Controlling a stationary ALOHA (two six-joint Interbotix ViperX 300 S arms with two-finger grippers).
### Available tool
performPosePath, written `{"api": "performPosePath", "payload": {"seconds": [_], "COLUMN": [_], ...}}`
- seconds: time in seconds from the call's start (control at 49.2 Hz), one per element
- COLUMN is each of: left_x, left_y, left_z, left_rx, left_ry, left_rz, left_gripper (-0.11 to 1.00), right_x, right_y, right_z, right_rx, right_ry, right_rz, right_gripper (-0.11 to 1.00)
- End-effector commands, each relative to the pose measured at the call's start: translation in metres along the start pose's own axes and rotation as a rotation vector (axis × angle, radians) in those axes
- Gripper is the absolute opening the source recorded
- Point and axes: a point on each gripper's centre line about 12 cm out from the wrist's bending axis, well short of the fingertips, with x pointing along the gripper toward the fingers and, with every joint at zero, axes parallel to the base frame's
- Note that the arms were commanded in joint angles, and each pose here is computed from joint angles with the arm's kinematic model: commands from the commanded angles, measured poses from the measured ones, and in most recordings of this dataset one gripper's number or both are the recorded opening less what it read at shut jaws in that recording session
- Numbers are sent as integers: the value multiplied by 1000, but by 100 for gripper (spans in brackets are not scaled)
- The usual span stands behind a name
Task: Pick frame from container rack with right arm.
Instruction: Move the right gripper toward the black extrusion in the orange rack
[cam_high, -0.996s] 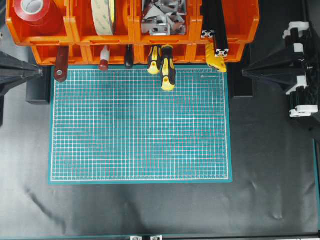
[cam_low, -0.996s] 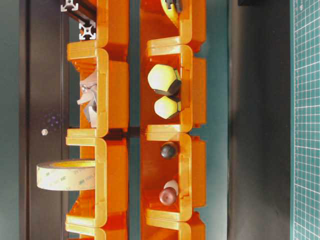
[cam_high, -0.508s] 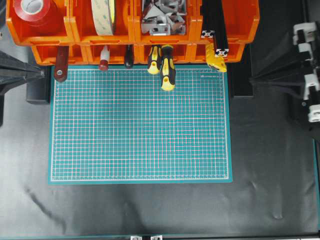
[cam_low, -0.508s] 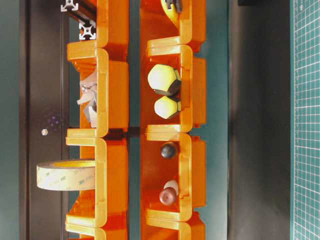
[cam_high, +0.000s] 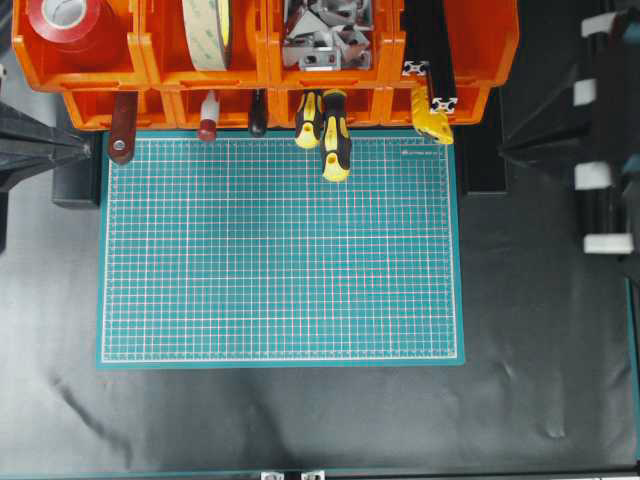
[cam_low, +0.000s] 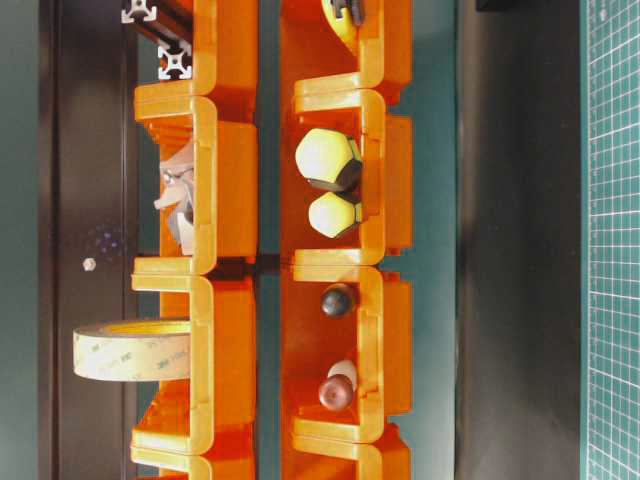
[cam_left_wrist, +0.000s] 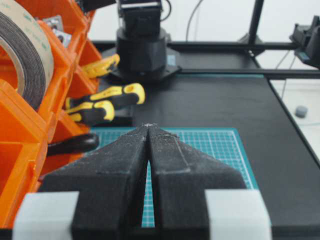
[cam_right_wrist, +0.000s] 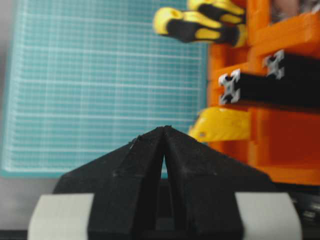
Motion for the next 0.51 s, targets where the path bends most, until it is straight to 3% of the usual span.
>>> {"api": "performPosePath", "payload": {"seconds": [0.0,0.163,0.244,0.325,0.488], "left_x": [2,2,2,2,2], "left_y": [-1,-2,-2,-2,-2], "left_z": [10,10,10,10,10], "left_rx": [0,0,0,0,0], "left_ry": [-24,-24,-24,-24,-24], "left_rz": [-4,-10,-12,-12,-10], "left_gripper": [0,0,0,0,0], "right_x": [-2,17,25,29,34], "right_y": [6,20,27,38,52], "right_z": [12,8,7,10,12], "right_rx": [-96,-195,-234,-292,-347], "right_ry": [74,234,251,234,232], "right_rz": [-136,-418,-559,-662,-703], "right_gripper": [0,0,0,0,1]}}
